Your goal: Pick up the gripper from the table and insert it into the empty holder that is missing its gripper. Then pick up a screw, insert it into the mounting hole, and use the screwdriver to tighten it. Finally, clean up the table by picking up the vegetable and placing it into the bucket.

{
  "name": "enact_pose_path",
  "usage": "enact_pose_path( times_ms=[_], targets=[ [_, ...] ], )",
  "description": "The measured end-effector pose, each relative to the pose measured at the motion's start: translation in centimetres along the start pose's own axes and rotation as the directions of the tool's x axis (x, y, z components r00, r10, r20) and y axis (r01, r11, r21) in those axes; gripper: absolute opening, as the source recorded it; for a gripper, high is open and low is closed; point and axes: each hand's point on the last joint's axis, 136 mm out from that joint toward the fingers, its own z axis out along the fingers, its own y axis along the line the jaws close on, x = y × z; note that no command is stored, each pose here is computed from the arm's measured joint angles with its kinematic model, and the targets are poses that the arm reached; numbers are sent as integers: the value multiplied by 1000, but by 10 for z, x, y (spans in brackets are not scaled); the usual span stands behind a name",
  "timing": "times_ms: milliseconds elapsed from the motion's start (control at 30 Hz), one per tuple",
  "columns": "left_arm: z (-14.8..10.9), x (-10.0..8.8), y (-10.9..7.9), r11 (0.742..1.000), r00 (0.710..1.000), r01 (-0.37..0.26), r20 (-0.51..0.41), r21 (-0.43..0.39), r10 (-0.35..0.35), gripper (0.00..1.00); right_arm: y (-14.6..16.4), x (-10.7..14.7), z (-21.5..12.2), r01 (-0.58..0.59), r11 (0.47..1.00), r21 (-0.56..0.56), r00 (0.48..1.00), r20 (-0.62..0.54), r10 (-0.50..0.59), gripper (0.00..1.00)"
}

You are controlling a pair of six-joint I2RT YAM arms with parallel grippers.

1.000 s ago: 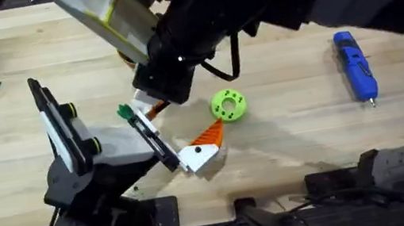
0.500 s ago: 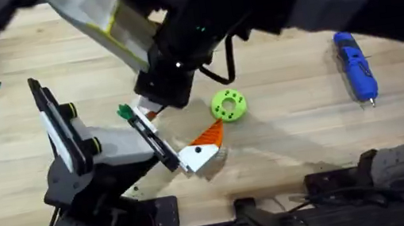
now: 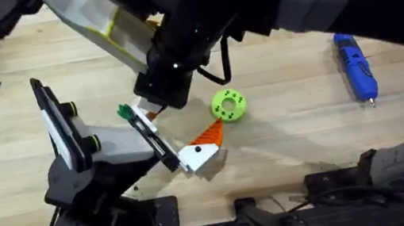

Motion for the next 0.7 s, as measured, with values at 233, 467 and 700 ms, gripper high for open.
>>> enact_pose_path(
  times_ms=[233, 467, 700],
  targets=[
    [0, 0, 0, 1000, 1000, -2, 1, -1, 2, 986, -16, 1, -8, -25, 999, 48, 1000, 6, 24, 994],
    [0, 0, 0, 1000, 1000, -4, 1, 0, 4, 986, -10, 3, -63, -29, 998, 55, 996, 91, 24, 995],
    [0, 0, 0, 1000, 1000, -5, 1, 0, 5, 986, -38, 25, -114, -105, 981, 165, 989, 125, 85, 994]
  ],
)
